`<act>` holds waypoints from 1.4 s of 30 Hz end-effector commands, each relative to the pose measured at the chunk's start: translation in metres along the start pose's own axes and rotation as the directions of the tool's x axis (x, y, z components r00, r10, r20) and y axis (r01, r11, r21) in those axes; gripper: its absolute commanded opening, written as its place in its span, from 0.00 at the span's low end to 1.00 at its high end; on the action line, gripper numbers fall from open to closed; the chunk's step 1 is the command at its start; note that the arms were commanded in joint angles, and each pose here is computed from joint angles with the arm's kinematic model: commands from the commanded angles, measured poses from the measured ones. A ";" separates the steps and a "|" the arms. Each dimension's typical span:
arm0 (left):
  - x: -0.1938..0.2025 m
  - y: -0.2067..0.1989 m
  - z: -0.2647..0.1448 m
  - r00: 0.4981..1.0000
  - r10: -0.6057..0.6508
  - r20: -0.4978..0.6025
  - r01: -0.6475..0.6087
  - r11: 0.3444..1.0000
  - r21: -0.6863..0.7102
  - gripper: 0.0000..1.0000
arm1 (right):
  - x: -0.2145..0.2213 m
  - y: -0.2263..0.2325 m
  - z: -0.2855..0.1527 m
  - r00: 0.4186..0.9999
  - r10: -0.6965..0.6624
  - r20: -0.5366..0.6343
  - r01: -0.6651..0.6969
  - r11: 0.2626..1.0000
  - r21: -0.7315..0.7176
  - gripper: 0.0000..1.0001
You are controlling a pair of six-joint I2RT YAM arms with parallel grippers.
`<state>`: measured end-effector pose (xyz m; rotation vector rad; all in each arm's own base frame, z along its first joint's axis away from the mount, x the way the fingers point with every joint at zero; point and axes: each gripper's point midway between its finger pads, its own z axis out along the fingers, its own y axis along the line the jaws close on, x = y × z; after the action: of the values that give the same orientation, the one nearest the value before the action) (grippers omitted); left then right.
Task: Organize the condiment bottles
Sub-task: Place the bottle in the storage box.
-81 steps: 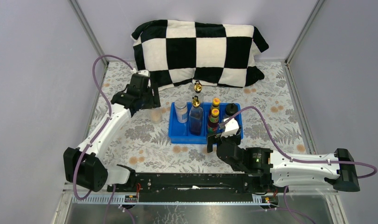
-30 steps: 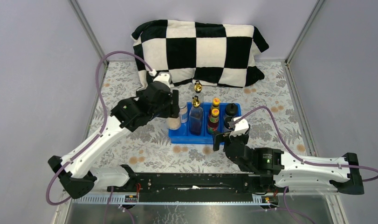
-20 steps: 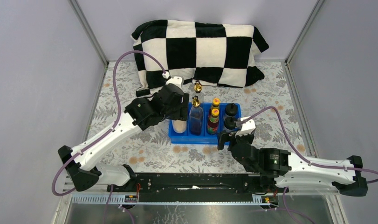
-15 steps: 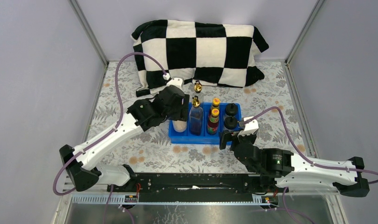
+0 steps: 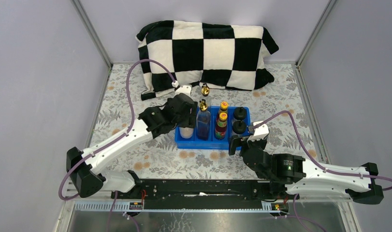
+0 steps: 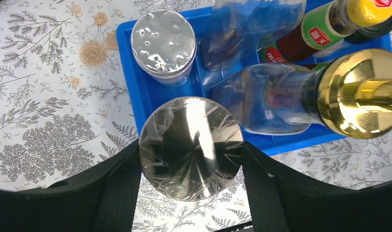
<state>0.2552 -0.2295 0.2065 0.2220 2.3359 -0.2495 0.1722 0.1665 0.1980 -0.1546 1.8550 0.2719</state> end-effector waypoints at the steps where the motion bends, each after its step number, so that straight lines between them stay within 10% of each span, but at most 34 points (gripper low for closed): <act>1: -0.019 -0.007 0.011 0.995 -0.031 0.090 0.031 1.000 0.006 0.49 | -0.013 -0.002 -0.002 0.999 0.039 0.036 -0.039 0.999 0.022 1.00; 42: 0.023 0.002 0.044 0.999 -0.039 -0.011 0.039 0.999 -0.029 0.69 | 0.001 -0.002 0.001 0.999 0.041 0.010 -0.042 0.999 0.022 1.00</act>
<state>0.2576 -0.2288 0.1546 0.2095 2.4052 -0.1984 0.1719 0.1669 0.1961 -0.1322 1.8616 0.2818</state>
